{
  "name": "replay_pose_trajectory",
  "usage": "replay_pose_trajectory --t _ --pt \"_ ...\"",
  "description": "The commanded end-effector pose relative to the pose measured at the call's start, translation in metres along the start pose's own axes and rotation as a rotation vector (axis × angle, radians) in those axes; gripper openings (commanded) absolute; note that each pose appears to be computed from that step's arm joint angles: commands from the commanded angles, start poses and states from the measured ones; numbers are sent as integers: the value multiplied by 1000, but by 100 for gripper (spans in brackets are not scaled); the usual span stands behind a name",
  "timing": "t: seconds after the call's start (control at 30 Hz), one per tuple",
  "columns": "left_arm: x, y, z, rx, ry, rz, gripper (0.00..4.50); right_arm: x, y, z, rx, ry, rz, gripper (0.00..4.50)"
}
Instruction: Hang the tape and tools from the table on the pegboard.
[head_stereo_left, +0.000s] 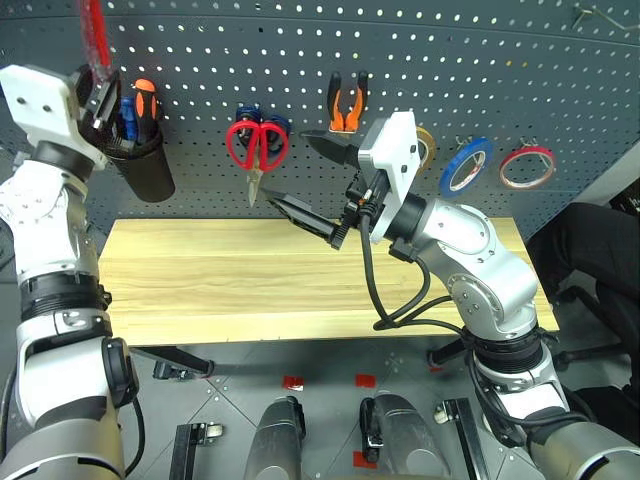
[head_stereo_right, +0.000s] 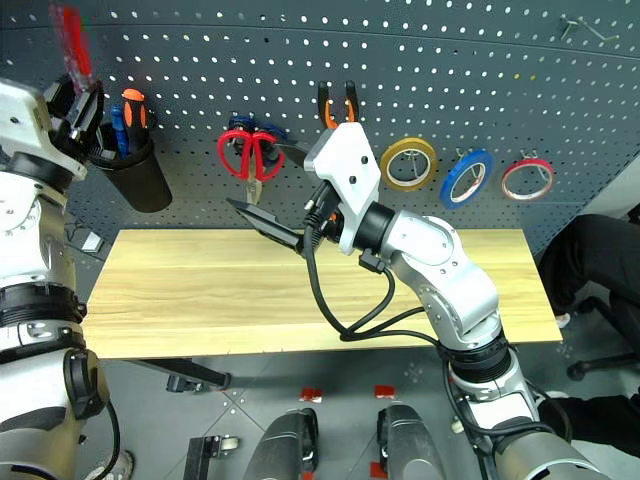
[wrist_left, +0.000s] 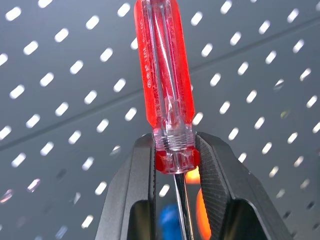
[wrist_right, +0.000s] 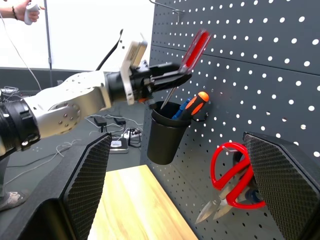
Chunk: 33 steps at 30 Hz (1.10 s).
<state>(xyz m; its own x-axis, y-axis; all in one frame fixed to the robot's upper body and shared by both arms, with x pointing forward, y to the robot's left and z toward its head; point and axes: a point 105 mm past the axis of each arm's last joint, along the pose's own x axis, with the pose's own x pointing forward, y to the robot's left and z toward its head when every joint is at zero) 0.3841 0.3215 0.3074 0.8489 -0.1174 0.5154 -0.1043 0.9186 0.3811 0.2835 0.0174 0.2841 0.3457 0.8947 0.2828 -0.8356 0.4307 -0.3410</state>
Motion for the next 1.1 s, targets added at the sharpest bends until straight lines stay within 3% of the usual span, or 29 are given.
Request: replay_pose_trajectory --t 0.03,0.27,0.5,0.7,0.87,1.03,1.1 --pt "-2 11 9 -7 -60 78 179 1 4 13 -27 -44 13 450" --pt "-1 5 11 4 -73 95 391 0 3 10 -21 -35 4 450" --pt "-1 -48 41 1 -142 -114 391 -9 -8 6 -21 -33 -90 450" --pt "-23 -81 40 -43 -53 -218 391 -21 -21 0 -18 -39 -218 450" --pt "-47 -77 18 -66 81 -152 391 -34 -26 -16 -19 2 -294 450" --pt "-93 -76 -52 -68 444 -39 391 -63 -31 -52 13 87 -404 450" --pt "-102 -73 -65 -59 500 3 391 -73 -37 -64 7 111 -479 450"
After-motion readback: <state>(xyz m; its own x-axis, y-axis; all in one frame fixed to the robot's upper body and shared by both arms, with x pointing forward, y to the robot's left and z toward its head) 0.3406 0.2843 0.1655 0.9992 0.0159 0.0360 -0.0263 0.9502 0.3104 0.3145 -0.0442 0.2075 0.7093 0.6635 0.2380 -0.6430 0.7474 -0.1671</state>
